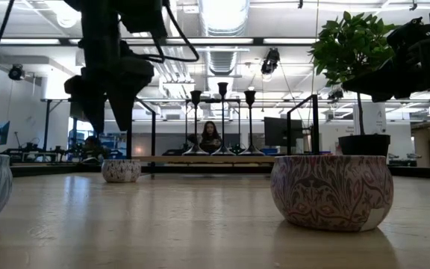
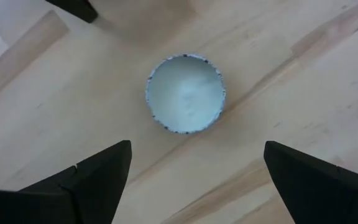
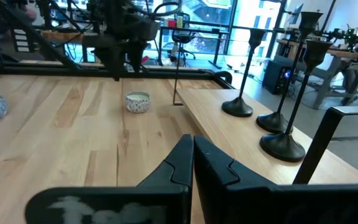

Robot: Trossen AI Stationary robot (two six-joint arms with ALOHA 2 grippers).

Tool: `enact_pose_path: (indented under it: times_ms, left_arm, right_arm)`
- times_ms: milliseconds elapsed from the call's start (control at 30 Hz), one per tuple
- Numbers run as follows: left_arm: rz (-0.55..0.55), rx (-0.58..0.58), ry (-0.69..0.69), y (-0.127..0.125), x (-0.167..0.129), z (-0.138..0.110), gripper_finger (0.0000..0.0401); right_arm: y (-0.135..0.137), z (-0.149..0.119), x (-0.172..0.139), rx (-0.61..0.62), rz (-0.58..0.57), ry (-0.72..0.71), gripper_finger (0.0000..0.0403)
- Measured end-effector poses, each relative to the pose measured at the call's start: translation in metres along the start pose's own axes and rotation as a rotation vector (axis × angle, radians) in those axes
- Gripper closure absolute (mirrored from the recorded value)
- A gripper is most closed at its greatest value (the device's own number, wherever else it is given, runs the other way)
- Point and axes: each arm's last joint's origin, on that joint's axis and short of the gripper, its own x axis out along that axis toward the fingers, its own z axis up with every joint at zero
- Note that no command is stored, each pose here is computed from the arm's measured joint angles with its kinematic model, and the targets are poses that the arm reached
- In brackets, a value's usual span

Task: Pick & Place candle stick holders
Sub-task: Put the white scented candle on the shelf

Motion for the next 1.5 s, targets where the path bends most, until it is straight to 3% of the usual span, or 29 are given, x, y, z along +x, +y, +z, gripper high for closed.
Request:
enact_pose_path:
  times_ms: [667, 1500]
  left_arm:
    - [-0.004, -0.017, 0.048, 0.007, 0.027, 0.027, 0.0032]
    - [0.015, -0.002, 0.102, 0.000, 0.056, 0.032, 0.0032]
  right_arm:
    - [0.000, 0.000, 0.000, 0.000, 0.000, -0.001, 0.0394]
    - [0.000, 0.000, 0.000, 0.000, 0.000, 0.000, 0.0394]
